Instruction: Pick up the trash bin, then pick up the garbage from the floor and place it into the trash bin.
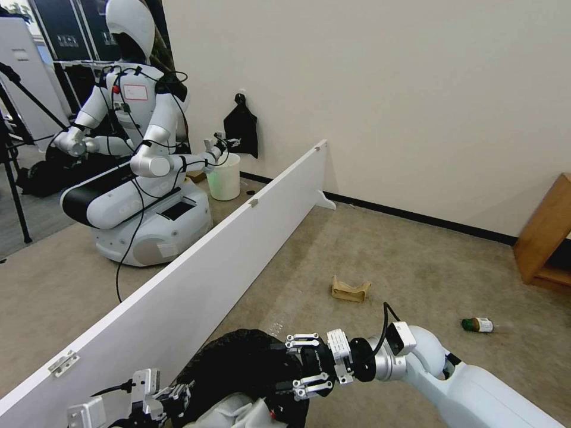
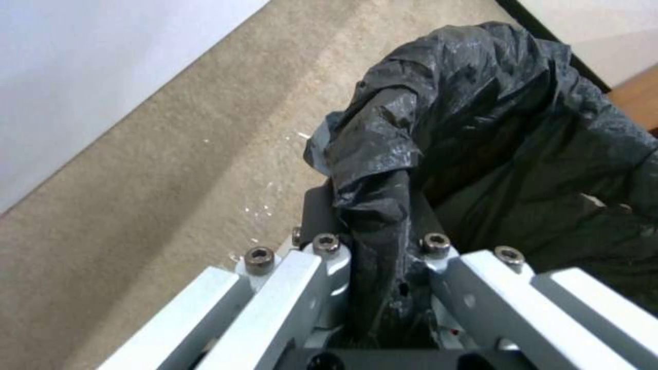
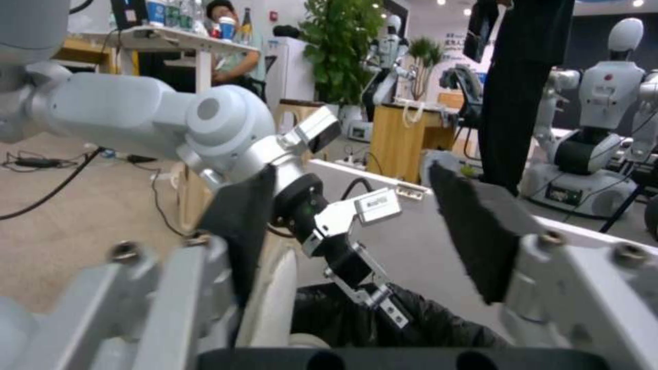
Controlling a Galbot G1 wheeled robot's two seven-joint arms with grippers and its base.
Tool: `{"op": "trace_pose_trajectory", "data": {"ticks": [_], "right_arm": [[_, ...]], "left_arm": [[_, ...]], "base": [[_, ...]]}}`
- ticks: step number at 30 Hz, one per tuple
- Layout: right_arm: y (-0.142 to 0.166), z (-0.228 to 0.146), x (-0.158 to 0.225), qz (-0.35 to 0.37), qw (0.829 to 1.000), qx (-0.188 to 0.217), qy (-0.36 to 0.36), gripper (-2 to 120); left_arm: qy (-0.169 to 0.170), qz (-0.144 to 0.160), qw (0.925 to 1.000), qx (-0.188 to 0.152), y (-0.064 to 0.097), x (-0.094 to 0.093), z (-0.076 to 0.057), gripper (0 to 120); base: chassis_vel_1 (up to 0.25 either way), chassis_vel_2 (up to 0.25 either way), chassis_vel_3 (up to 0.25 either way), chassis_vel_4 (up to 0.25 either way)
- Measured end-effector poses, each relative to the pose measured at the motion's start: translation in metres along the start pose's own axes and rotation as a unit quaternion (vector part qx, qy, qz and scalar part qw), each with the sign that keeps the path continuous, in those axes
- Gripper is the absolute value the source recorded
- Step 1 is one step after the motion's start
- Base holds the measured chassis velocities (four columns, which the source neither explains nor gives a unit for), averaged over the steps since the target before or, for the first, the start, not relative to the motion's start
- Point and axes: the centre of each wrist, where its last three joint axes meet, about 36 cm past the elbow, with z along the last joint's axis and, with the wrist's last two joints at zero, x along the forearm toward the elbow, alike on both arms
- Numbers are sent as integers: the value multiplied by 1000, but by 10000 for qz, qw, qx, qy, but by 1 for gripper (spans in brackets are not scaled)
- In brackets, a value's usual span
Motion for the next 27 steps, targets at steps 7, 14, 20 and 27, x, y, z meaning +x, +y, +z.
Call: {"op": "trace_pose_trajectory", "data": {"ticks": [7, 14, 20, 27], "right_arm": [[-4, 0, 1, 7, 10000, 47, 58, 88], [-7, -4, 11, 307, 9994, 53, -155, 100], [3, -7, 31, 1362, 9889, -56, -590, 100], [34, -14, 72, 4012, 9142, 253, -505, 100]], "left_arm": [[18, 50, 10000, 64, -3, 0, 1, 5], [68, 49, 9999, 102, -4, -2, 4, 5], [57, -7, 9999, 95, -1, -2, 4, 5], [-42, -45, 10000, 78, 3, -2, 1, 5]], "base": [[0, 0, 0, 0], [0, 0, 0, 0], [0, 0, 0, 0], [0, 0, 0, 0]]}}
